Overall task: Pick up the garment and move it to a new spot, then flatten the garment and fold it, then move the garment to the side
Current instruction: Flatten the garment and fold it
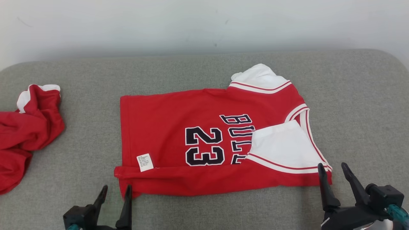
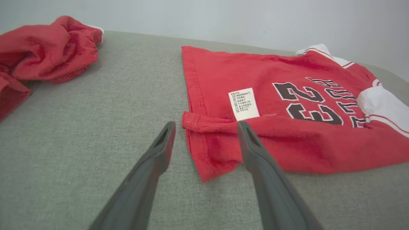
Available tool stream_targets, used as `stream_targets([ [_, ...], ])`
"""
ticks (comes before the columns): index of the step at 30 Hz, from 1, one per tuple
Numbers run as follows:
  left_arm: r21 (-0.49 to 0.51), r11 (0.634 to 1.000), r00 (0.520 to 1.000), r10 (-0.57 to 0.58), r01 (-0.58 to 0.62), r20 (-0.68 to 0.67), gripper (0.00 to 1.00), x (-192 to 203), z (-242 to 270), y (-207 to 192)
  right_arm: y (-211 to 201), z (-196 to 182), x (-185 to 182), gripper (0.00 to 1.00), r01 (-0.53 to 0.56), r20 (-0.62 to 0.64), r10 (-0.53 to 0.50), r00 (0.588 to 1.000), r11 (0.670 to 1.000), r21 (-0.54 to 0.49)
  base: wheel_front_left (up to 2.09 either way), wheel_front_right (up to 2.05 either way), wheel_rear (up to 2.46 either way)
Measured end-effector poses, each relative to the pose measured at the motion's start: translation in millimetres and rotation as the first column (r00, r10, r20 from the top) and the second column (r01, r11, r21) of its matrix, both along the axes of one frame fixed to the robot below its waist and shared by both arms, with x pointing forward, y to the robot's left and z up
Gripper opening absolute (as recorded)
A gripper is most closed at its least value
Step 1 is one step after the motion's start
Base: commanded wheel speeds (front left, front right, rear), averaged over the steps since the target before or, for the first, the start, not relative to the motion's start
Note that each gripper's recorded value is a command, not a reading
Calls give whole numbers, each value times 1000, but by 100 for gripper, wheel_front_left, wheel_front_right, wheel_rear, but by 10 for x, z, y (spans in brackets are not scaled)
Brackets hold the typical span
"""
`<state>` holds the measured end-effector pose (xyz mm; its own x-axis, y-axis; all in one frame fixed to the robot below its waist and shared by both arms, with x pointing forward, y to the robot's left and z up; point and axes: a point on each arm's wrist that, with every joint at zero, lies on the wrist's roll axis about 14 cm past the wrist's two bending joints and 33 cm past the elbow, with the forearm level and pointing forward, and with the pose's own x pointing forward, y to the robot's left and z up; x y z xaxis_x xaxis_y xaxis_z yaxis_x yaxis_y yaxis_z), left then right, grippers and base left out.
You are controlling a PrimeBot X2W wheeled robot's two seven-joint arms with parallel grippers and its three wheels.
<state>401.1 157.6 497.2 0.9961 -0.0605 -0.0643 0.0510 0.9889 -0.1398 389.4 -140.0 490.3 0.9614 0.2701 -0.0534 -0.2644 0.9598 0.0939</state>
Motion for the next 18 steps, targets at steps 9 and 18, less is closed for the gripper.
stream_targets([
  [9,-71,997,987,-27,16,-159,100,55,-403,-86,-147,-403,139,100,23,-121,-25,992,1000,-20,0,0,0],
  [18,-127,992,967,-56,25,-249,100,97,-627,-164,-225,-769,248,100,27,-235,-36,971,999,-44,0,0,0],
])
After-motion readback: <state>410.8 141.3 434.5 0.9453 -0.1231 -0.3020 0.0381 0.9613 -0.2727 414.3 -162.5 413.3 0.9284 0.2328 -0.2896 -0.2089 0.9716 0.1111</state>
